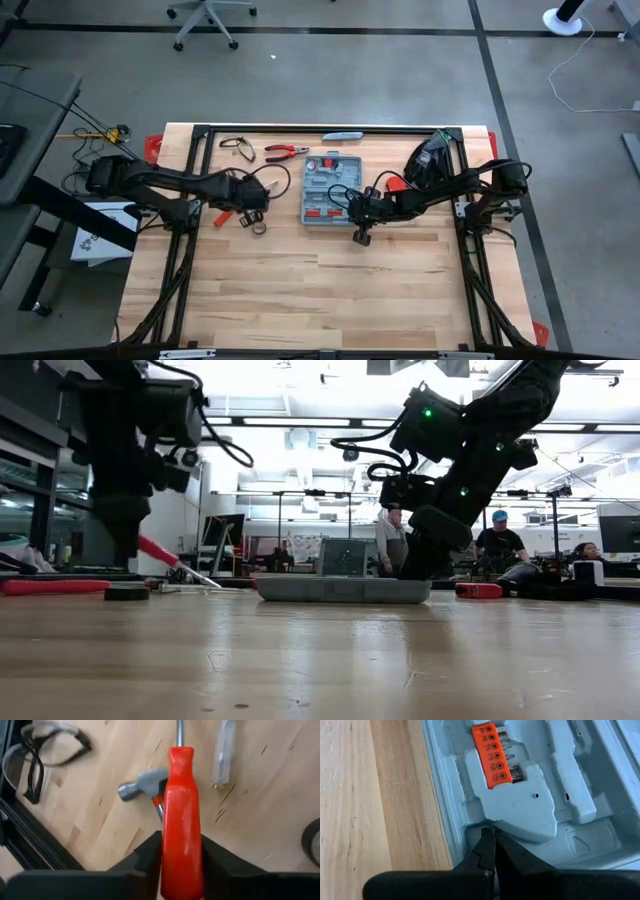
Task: Prefit tool cases
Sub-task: Remove the orange bit driver handle from the gray tool case, then remove the left orange multi-bit set from the gray tool case
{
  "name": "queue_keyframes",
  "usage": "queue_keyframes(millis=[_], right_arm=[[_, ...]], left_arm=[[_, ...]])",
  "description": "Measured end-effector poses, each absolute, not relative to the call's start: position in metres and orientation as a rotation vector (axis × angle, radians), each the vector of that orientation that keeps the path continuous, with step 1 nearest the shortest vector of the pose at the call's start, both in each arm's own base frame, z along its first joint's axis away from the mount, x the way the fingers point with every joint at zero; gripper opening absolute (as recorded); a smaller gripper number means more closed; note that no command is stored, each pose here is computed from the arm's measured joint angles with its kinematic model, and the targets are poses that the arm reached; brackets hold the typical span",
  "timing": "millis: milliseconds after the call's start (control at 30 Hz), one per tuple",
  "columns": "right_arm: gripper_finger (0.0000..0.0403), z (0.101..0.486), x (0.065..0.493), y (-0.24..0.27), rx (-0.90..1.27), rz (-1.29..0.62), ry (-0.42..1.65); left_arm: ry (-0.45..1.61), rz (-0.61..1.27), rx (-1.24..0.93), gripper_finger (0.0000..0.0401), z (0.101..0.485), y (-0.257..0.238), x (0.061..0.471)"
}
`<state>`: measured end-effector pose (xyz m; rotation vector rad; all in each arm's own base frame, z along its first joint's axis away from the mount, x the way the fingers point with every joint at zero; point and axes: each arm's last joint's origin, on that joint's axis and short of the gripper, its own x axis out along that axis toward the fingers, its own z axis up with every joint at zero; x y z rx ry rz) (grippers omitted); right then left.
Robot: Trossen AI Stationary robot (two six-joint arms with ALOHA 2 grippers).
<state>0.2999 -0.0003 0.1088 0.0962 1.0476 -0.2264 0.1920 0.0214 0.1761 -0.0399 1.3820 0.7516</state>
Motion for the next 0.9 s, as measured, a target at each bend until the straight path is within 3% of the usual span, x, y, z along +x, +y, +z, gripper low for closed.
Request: queue_keyframes(millis=[200, 767, 900], right_arm=[[0.0000, 0.109, 0.300, 0.000, 0.096, -0.227, 1.047], [0.0000, 0.109, 0.300, 0.000, 0.096, -0.227, 1.047], [0.0000, 0.109, 0.300, 0.000, 0.096, -0.228, 1.047]], left_arm=[[1.384, 0.782, -0.065, 0.0173, 0.172, 0.021, 0.189], [1.344, 0.779, -0.086, 0.0162, 0.172, 0.021, 0.192], [1.334, 0.611, -0.178, 0.0161, 0.171, 0.017, 0.201]])
